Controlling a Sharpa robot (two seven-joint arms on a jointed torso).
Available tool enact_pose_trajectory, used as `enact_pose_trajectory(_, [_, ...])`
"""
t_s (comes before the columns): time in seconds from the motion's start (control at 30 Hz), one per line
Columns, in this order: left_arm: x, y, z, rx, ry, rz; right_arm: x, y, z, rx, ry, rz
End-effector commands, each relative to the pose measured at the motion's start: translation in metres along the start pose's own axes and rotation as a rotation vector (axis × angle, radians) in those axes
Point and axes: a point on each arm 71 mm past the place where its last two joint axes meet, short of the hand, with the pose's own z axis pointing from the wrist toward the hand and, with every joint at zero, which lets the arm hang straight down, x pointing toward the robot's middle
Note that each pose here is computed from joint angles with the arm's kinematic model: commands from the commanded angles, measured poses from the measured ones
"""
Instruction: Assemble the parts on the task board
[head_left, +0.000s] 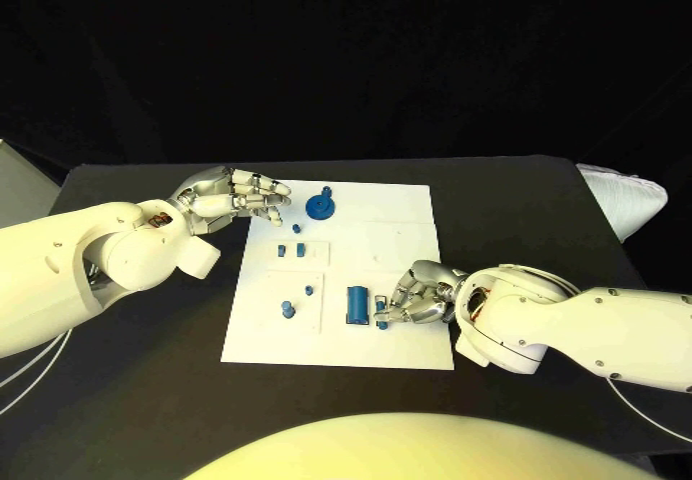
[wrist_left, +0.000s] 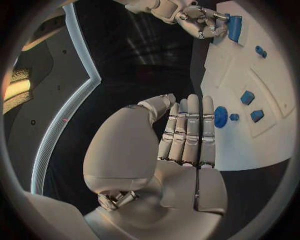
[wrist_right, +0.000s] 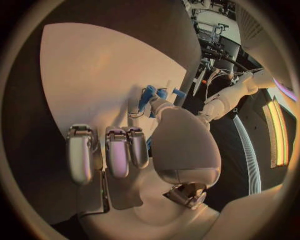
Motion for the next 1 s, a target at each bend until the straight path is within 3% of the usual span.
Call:
enact_pose_trajectory(0.03, [0.0027, -0.0005, 0.0007, 0.005, 0.021, -0.007, 0.0002, -0.0024, 0.0016, 0.004, -0.017, -0.02])
enact_pose_trajectory(0.23, [0.0025, -0.0003, 0.0006, 0.004, 0.02, -0.007, -0.0027, -0.0026, 0.0034, 0.0, -0.052, -0.028])
enact_pose_trajectory(0.63, [0.0027, -0.0001, 0.0009, 0.003, 0.022, -0.008, -0.0042, -0.0021, 0.0046, -0.011, -0.069, -0.023])
enact_pose_trajectory(1.0, [0.0028, 0.0001, 0.001, 0.002, 0.022, -0.008, -0.002, -0.0058, 0.0081, 0.004, -0.004, -0.082])
